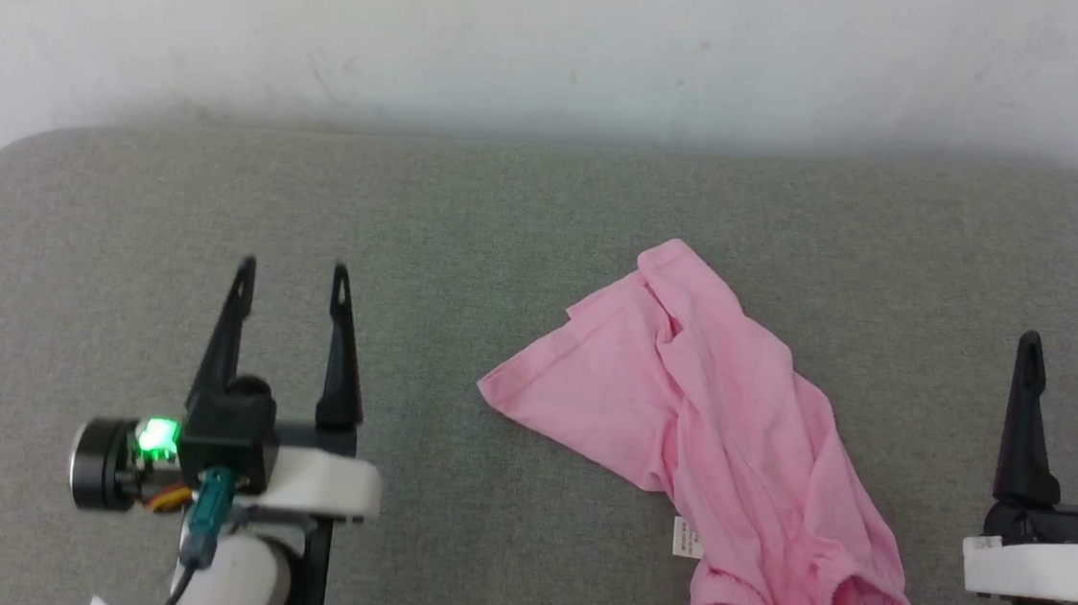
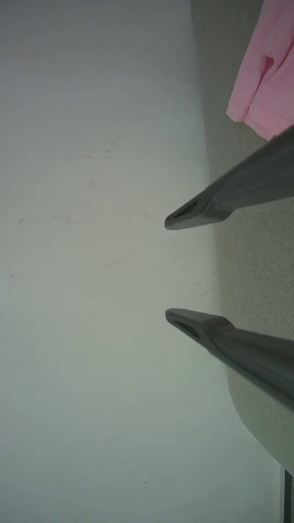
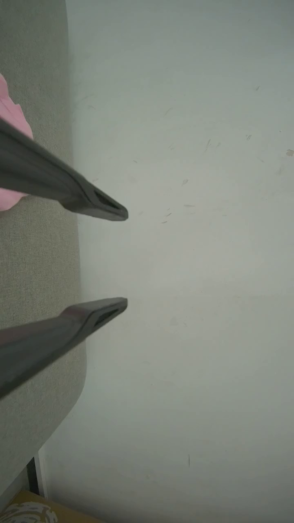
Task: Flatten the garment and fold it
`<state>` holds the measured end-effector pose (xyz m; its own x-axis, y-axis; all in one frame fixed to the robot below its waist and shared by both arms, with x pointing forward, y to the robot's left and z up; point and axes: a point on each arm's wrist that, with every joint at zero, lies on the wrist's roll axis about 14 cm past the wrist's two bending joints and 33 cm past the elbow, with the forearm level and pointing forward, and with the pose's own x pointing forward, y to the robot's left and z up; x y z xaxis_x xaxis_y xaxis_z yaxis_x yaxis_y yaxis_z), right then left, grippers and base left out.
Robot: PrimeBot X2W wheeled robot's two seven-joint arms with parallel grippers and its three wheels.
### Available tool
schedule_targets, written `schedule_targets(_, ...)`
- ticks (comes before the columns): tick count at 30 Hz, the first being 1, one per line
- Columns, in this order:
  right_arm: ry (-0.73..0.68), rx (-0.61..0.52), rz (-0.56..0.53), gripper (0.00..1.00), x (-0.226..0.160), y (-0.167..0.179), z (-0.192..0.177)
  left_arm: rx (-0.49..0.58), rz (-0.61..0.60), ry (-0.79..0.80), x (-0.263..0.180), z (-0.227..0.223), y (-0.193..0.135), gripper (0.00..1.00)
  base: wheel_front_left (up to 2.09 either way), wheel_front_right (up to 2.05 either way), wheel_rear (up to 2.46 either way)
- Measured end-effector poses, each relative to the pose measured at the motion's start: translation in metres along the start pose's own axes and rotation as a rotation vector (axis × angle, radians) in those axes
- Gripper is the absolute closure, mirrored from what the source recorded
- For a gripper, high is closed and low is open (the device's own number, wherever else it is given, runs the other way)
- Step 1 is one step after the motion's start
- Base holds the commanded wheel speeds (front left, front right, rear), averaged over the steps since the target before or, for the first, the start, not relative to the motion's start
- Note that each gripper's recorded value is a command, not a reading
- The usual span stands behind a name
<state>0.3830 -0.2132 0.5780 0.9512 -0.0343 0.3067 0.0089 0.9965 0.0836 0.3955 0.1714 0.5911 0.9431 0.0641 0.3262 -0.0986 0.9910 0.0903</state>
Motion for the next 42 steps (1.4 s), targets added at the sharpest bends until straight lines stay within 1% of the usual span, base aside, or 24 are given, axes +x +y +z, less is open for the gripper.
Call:
schedule_targets(8,0.029,-0.007,0.014,0.00,-0.010,0.004,-0.006,-0.011,-0.031,0.098,-0.028,-0.028,-0.003,0.00,0.00,0.00,0.00)
schedule_targets(14,0.031,-0.008,0.024,0.00,-0.014,0.007,-0.005,-0.020,-0.045,0.095,-0.029,-0.026,-0.003,0.00,0.00,0.00,0.00)
schedule_targets(17,0.027,-0.007,0.029,0.00,-0.014,0.009,-0.004,-0.023,-0.084,0.051,-0.015,-0.015,-0.005,0.00,0.00,0.00,0.00)
schedule_targets(22,0.022,-0.006,0.034,0.00,-0.014,0.011,-0.002,0.001,-0.200,-0.021,0.024,0.004,-0.014,0.00,0.00,0.00,0.00)
schedule_targets(26,0.022,-0.008,0.029,0.00,-0.016,0.009,-0.001,0.035,-0.316,0.013,0.053,0.004,-0.027,0.00,0.00,0.00,0.00)
schedule_targets(29,0.029,-0.012,0.016,0.00,-0.018,0.005,-0.003,0.050,-0.404,0.080,0.074,0.003,-0.046,0.00,0.00,0.00,0.00)
schedule_targets(32,0.037,-0.016,0.006,0.00,-0.018,0.001,-0.006,0.068,-0.471,0.196,0.085,-0.012,-0.063,0.00,0.00,0.00,0.00)
schedule_targets(33,0.040,-0.018,0.000,0.00,-0.018,-0.001,-0.007,0.082,-0.496,0.256,0.086,-0.022,-0.070,0.00,0.00,0.00,0.00)
schedule_targets(35,0.045,-0.022,-0.009,0.00,-0.018,-0.004,-0.008,0.120,-0.555,0.388,0.080,-0.046,-0.085,0.00,0.00,0.00,0.00)
schedule_targets(37,0.045,-0.024,-0.015,0.00,-0.016,-0.006,-0.009,0.162,-0.648,0.514,0.064,-0.069,-0.107,0.00,0.00,0.00,0.00)
schedule_targets(39,0.042,-0.027,-0.023,0.00,-0.013,-0.009,-0.009,0.178,-0.724,0.617,0.050,-0.086,-0.122,0.00,0.00,0.00,0.00)
schedule_targets(42,0.043,-0.031,-0.032,0.00,-0.010,-0.012,-0.010,0.221,-0.799,0.740,0.039,-0.104,-0.128,0.00,0.00,0.00,0.00)
